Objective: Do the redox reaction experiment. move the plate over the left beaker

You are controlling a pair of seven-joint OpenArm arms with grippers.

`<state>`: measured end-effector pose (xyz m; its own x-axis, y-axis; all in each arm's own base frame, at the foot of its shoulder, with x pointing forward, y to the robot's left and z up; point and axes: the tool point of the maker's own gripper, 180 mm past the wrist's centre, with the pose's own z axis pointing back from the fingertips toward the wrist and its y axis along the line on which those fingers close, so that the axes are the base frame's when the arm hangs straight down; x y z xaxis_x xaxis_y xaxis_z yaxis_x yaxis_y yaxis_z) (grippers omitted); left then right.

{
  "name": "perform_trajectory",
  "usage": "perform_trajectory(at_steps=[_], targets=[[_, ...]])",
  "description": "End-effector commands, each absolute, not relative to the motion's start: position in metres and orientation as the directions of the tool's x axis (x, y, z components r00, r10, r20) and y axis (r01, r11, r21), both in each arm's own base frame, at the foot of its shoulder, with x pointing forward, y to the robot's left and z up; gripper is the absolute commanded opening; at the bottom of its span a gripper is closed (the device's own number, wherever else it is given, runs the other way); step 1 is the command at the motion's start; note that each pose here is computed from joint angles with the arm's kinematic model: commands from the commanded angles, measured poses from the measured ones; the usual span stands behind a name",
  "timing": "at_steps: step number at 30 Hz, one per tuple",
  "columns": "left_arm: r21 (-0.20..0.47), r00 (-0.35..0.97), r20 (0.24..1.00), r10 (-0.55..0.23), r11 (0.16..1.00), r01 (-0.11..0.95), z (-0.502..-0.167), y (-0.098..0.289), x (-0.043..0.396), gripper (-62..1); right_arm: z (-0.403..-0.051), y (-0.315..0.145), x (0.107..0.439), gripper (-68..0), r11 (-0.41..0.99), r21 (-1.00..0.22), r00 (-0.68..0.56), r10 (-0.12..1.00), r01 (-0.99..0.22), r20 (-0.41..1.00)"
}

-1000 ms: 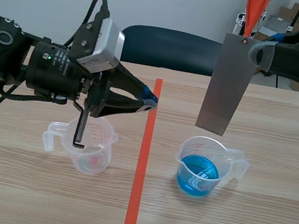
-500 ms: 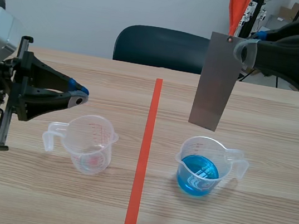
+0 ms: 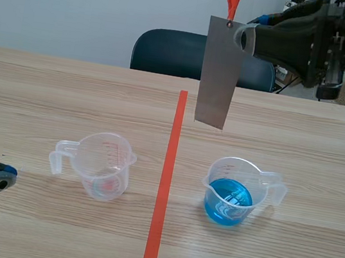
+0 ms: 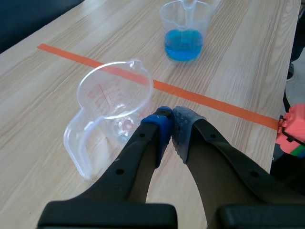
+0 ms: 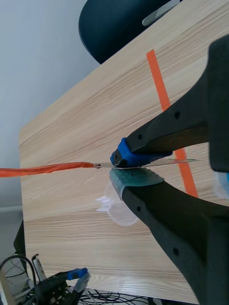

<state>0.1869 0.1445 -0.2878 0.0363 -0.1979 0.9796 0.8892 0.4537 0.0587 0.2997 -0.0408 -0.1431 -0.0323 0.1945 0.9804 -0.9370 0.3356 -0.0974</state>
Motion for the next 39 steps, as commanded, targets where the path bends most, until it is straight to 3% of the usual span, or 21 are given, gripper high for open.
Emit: perform_trajectory(at_steps=[1, 11, 23, 30, 34, 39], targets=[[0.049, 0.031, 0.987, -0.156, 0.484, 0.874, -0.286, 0.142, 0.181, -58.0, -0.129, -0.036, 0.302, -66.9, 0.335, -0.11, -0.058, 0.162, -0.936, 0.985], [-0.034, 0.091, 0.994, -0.054, 0.656, 0.754, -0.326, 0.168, 0.124, -58.0, -0.132, -0.003, 0.3, -66.9, 0.301, -0.098, -0.062, 0.127, -0.949, 0.99], [-0.062, -0.077, 0.99, 0.117, 0.86, 0.506, -0.332, 0.18, 0.079, -58.0, -0.135, 0.046, 0.298, -66.9, 0.273, -0.123, -0.093, 0.121, -0.954, 0.988], [-0.063, -0.122, 0.985, 0.121, 0.914, 0.4, -0.339, 0.165, 0.08, -57.9, -0.134, 0.073, 0.295, -66.9, 0.263, -0.085, -0.06, 0.102, -0.961, 0.993], [-0.015, -0.176, 0.981, 0.081, 0.939, 0.345, -0.336, 0.163, 0.087, -57.6, -0.13, 0.084, 0.292, -66.9, 0.251, -0.07, -0.05, 0.085, -0.965, 0.995], [0.051, -0.247, 0.968, 0.032, 0.946, 0.32, -0.325, 0.157, 0.1, -46.8, -0.126, 0.095, 0.292, -66.9, 0.259, -0.045, -0.03, 0.065, -0.965, 0.997]])
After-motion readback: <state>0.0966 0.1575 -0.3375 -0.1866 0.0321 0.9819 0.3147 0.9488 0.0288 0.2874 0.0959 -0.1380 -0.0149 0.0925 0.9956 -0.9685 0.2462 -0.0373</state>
